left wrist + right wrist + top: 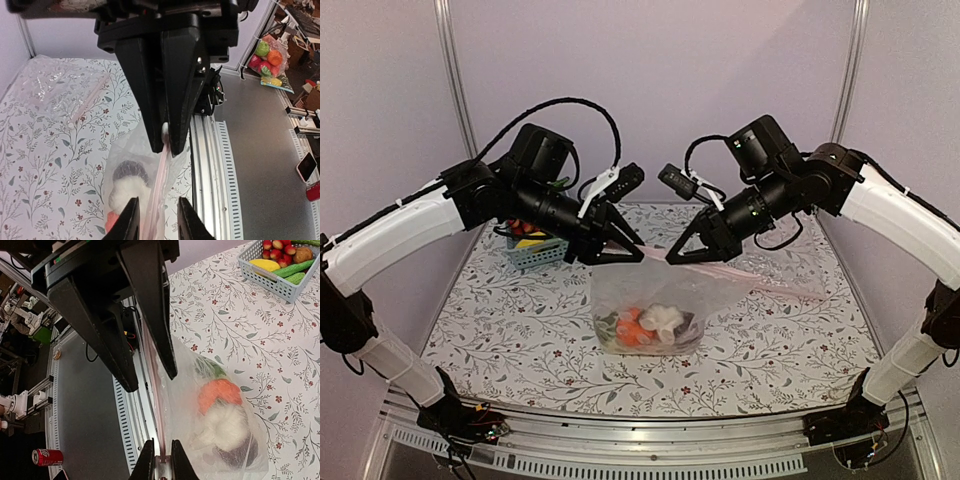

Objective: Place the food in the zip-top bag and seal the zipper
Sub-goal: Hold the zipper food storage bag at the center of the board.

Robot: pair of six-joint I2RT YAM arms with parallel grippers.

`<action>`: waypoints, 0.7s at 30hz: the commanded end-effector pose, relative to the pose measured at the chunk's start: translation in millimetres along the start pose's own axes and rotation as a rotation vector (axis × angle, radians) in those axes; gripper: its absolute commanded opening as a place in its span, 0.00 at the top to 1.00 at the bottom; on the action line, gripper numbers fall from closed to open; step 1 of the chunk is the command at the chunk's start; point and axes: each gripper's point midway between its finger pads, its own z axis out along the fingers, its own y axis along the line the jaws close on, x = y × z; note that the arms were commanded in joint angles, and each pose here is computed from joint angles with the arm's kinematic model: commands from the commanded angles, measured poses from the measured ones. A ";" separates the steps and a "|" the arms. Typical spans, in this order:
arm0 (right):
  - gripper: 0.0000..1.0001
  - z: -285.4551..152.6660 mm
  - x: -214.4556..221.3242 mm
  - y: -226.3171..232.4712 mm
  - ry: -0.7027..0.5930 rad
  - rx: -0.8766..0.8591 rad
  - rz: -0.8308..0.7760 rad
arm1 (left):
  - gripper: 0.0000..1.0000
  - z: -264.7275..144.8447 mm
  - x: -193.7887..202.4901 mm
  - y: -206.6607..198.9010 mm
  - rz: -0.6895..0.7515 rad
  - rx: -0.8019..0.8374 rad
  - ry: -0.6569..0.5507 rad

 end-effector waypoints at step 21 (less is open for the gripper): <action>1.00 10.9 10.9 -2.1 0.009 0.022 -0.033 | 1.00 4.2 -5.4 -4.8 -0.021 0.013 -0.085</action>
